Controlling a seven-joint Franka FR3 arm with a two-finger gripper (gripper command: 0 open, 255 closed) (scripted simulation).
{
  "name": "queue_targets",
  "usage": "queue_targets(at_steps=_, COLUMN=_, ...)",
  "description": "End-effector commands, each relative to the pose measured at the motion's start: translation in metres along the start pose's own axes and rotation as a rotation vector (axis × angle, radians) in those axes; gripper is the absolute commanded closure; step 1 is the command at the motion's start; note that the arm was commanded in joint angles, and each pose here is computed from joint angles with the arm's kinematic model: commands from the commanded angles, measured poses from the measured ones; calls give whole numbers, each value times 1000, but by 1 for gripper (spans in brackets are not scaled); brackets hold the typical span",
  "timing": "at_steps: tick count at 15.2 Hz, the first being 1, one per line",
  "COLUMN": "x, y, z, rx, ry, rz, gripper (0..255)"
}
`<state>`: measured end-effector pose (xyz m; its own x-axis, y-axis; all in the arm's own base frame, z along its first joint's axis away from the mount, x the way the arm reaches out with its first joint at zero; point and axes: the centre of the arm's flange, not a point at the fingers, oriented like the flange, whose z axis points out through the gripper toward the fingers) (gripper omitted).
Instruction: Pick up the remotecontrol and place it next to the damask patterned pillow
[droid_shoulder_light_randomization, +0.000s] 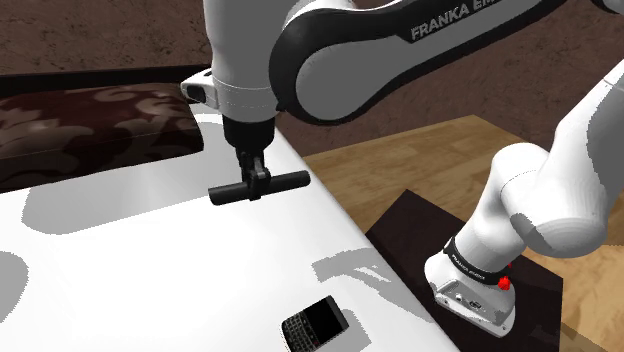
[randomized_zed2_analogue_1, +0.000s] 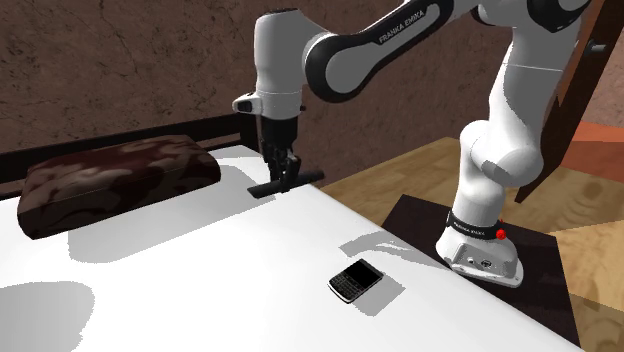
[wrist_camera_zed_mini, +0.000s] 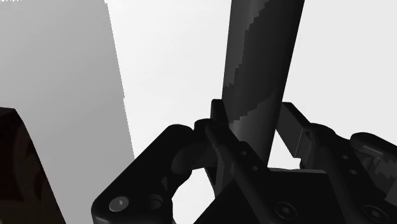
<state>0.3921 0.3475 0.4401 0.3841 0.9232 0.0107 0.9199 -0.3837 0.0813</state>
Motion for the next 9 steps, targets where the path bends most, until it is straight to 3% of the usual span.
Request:
queue_targets(at_steps=1, x=-1, y=2, z=-12, rx=0, ry=0, rz=0, gripper=255)
queue_targets(at_steps=9, x=0, y=5, z=-54, rx=0, ry=0, rz=0, gripper=255)
